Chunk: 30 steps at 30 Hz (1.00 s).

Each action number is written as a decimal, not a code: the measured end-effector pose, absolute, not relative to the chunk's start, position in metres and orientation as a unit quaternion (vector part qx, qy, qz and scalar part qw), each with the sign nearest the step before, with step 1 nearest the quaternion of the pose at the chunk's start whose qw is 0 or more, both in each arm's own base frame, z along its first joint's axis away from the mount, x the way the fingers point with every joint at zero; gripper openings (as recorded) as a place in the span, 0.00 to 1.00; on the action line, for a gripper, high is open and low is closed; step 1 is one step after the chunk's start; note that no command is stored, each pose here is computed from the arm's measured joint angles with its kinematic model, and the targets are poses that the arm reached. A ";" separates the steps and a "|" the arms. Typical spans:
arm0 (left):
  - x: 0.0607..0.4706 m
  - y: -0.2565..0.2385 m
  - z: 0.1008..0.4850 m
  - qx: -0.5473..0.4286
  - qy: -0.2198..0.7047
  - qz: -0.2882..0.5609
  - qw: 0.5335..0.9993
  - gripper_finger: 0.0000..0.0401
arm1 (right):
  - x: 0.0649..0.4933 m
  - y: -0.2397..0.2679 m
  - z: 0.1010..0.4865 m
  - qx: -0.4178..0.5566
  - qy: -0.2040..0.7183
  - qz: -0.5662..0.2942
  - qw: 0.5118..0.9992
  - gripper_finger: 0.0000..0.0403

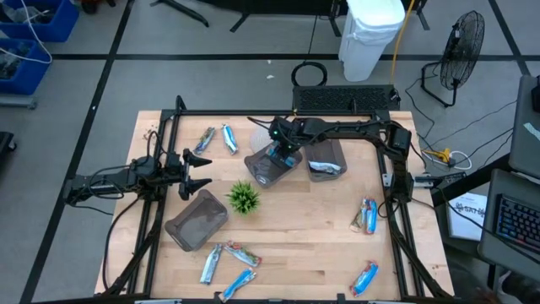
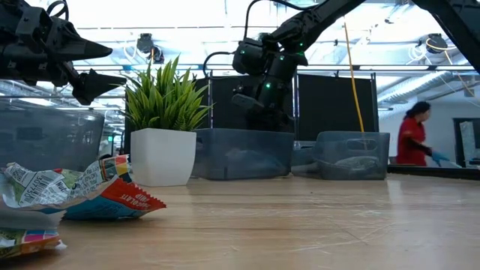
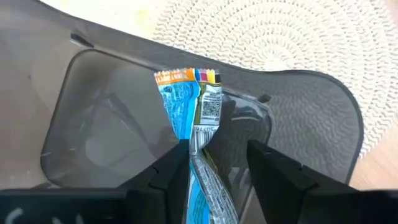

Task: Pick and place Granola Bars by type
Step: Put the yellow granola bar into the top left black bin

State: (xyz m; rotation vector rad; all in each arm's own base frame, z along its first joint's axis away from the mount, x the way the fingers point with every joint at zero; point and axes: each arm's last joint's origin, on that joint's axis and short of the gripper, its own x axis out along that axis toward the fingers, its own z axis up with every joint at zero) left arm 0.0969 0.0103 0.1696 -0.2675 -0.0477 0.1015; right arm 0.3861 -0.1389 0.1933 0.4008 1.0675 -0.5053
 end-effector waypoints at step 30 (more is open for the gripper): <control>0.097 0.010 0.170 -0.133 -0.024 0.050 0.990 0.94 | 0.332 -0.117 0.363 0.038 0.478 -0.122 0.869 0.41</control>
